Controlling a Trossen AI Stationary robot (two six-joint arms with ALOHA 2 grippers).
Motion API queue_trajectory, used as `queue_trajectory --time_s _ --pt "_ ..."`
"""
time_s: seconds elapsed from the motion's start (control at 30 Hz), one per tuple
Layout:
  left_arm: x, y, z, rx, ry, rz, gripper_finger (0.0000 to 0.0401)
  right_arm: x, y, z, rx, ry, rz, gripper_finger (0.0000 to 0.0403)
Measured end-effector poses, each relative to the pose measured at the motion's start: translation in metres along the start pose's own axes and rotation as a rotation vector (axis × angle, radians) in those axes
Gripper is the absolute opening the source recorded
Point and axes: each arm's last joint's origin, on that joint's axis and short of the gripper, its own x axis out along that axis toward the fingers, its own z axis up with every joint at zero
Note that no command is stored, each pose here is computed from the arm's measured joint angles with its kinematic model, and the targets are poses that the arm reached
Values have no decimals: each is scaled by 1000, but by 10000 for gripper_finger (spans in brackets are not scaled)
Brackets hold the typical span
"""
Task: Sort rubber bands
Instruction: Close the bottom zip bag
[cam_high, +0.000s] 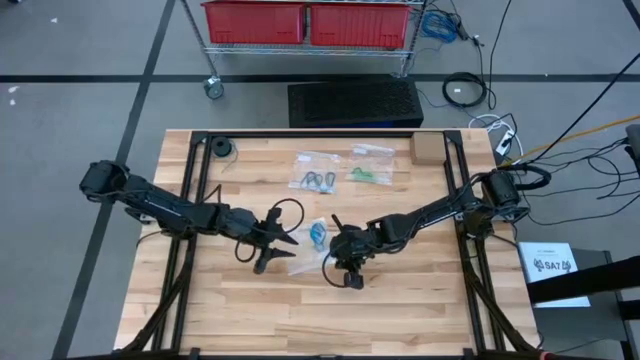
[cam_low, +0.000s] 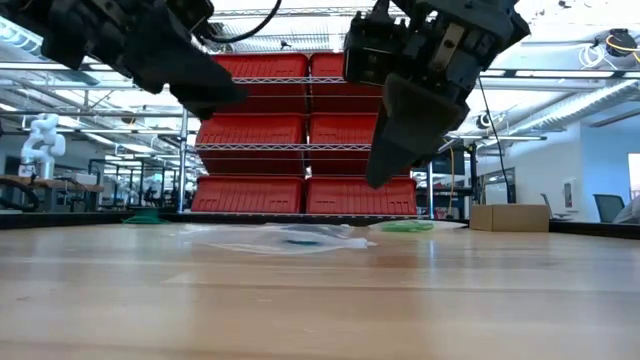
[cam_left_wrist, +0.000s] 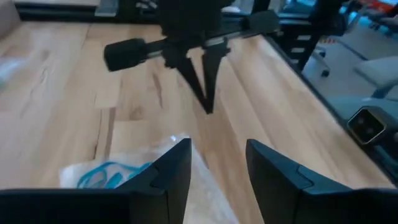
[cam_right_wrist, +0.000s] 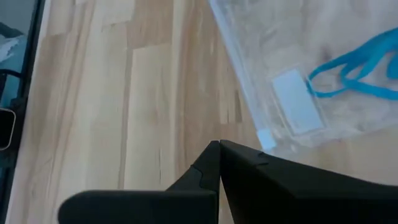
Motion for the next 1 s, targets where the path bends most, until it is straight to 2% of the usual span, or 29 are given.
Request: queue_trajectory --time_s 0.07,0.2,0.43,0.63,0.83,0.9,1.0 --pt "0 1 -2 -2 17 8 158 1 0 -1 2 8 6 0" --pt "-1 13 -5 -8 52 100 158 11 -2 -5 6 44 17 0" --pt "-7 45 -14 -39 145 325 150 32 -16 -14 28 113 -35 0" --pt "-4 52 -25 -84 236 231 111 30 -42 -7 82 47 -233 0" --pt "0 47 -32 -110 283 147 71 14 -75 2 146 -2 -566 0" --pt "0 46 -32 -111 284 142 59 2 -77 9 144 -33 -557 0" --pt "0 46 -29 -83 257 151 43 -11 -69 21 118 -76 -365 0"
